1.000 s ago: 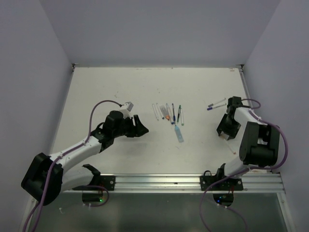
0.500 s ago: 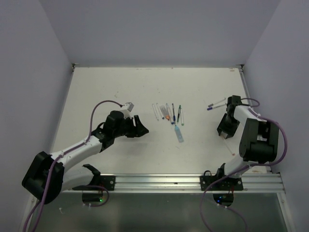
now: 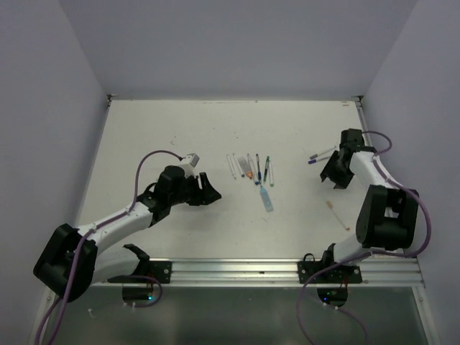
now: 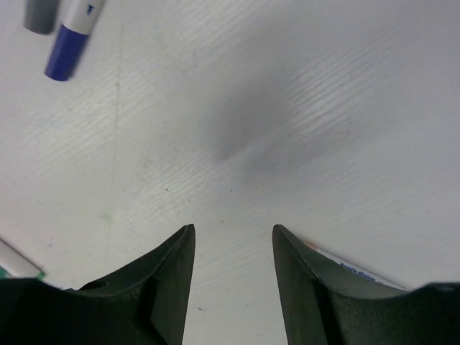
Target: Open the pen caps
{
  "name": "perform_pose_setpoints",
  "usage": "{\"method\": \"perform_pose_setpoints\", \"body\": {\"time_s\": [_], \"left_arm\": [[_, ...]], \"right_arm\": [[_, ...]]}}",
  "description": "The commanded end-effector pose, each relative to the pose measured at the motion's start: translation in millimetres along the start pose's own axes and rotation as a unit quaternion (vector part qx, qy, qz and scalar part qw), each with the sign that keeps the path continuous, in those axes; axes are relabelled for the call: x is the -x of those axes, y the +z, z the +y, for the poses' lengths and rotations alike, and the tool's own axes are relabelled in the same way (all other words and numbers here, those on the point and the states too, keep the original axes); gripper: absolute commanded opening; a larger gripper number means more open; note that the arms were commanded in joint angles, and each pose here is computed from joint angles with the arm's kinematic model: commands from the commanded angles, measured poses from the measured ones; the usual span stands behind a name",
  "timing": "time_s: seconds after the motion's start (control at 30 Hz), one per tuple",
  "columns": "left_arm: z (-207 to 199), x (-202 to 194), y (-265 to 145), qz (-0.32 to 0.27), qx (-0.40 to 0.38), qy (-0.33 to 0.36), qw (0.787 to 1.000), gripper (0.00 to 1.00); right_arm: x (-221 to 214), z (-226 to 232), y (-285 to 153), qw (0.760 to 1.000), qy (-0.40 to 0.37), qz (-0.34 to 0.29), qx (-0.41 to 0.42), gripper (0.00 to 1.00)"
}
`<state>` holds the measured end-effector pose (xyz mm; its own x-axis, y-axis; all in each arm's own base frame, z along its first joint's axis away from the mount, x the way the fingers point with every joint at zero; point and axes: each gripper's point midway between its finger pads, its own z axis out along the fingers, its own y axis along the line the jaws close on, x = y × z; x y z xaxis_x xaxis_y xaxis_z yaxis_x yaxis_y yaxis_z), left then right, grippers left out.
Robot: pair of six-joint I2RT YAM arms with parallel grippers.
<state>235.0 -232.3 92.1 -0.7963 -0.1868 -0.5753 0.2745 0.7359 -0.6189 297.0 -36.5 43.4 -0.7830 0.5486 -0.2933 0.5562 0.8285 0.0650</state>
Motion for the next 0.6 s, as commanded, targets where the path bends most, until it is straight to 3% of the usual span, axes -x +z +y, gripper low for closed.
{"method": "perform_pose_setpoints", "body": {"time_s": [0.0,0.07,0.13,0.2,0.23,0.4,0.57], "left_arm": [[-9,5,1,-0.014,-0.023,0.012,1.000,0.61],[-11,6,0,-0.016,-0.026,0.014,0.999,0.61],[-12,7,0,-0.016,-0.027,0.013,0.999,0.61],[-14,9,-1,-0.019,-0.031,0.011,0.999,0.61],[-15,9,-1,-0.020,-0.032,0.010,0.999,0.61],[-21,11,-3,-0.022,-0.045,0.004,0.999,0.62],[-25,13,-7,-0.028,-0.051,0.004,0.998,0.62]], "right_arm": [[32,1,-48,0.996,0.041,-0.080,0.005,0.52],[37,-1,-60,0.992,0.074,-0.103,0.001,0.55],[36,-15,-70,0.987,0.113,-0.110,-0.035,0.64],[43,-23,-79,0.974,0.178,-0.127,-0.064,0.81],[35,-27,-80,0.971,0.196,-0.112,-0.079,0.99],[15,-39,-77,0.926,0.342,-0.102,-0.119,0.99],[-4,-36,-56,0.878,0.458,-0.095,-0.101,0.86]]}}
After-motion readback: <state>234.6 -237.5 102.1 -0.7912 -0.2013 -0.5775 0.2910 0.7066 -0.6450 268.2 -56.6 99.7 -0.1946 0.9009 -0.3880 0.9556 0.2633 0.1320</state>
